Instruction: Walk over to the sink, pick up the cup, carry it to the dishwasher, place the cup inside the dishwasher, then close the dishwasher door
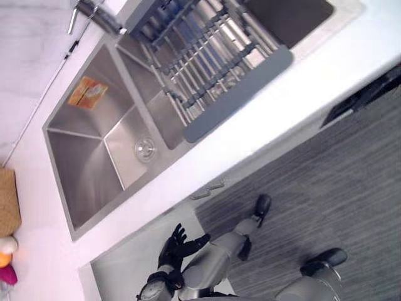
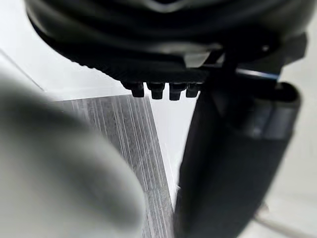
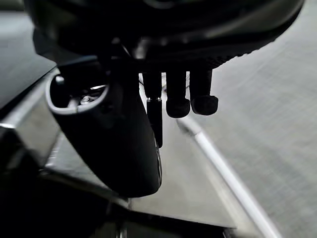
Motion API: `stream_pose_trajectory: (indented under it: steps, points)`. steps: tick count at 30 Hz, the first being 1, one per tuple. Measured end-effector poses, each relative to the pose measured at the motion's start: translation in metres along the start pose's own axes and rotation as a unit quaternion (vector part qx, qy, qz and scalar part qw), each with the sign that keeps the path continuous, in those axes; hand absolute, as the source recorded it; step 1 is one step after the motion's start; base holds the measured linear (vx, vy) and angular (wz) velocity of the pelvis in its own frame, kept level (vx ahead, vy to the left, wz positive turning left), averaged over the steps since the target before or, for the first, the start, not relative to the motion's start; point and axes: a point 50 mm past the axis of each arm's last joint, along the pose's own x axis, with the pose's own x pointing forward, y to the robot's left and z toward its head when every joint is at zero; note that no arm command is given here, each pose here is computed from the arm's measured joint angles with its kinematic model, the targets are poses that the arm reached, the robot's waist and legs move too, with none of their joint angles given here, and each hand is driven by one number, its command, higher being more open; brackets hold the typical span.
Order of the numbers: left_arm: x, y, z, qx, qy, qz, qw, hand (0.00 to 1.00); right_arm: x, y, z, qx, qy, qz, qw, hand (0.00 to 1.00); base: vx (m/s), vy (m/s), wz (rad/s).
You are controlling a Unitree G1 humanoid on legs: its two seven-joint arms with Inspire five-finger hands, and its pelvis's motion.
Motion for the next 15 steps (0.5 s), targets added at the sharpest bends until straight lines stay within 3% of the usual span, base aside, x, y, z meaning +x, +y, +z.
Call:
stream_pose_trajectory:
  steps: [1, 2, 7, 10, 13, 15]
  points:
    - [0.0, 0.002, -0.001, 0.001, 0.004, 0.0, 1.0, 1.0, 0.0, 0.001, -0.002, 0.009, 0.005, 0.009, 1.0, 0.0, -0.02, -0.065, 0.15]
    - [-0.001, 0.005, -0.004, 0.006, 0.014, 0.001, 1.0, 1.0, 0.0, 0.001, -0.002, 0.018, 0.007, 0.016, 1.0, 1.0, -0.06, -0.059, 0.04]
    - [-0.001, 0.004, -0.003, 0.007, 0.008, -0.018, 1.0, 1.0, -0.003, 0.018, -0.015, 0.114, 0.031, 0.057, 0.991, 1.0, -0.1, -0.069, -0.03]
    - [-0.001, 0.01, 0.003, -0.005, -0.005, -0.012, 1.0, 1.0, -0.016, 0.043, -0.046, 0.254, 0.052, 0.095, 0.961, 1.0, -0.11, -0.092, -0.04]
    - [-0.002, 0.029, 0.01, -0.028, -0.019, 0.028, 0.999, 1.0, -0.053, 0.088, -0.093, 0.396, 0.074, 0.179, 0.898, 1.0, -0.09, -0.115, -0.11]
    - [-0.002, 0.041, 0.013, -0.051, -0.023, 0.057, 0.997, 1.0, -0.114, 0.133, -0.155, 0.446, 0.147, 0.237, 0.85, 1.0, -0.05, -0.104, -0.07]
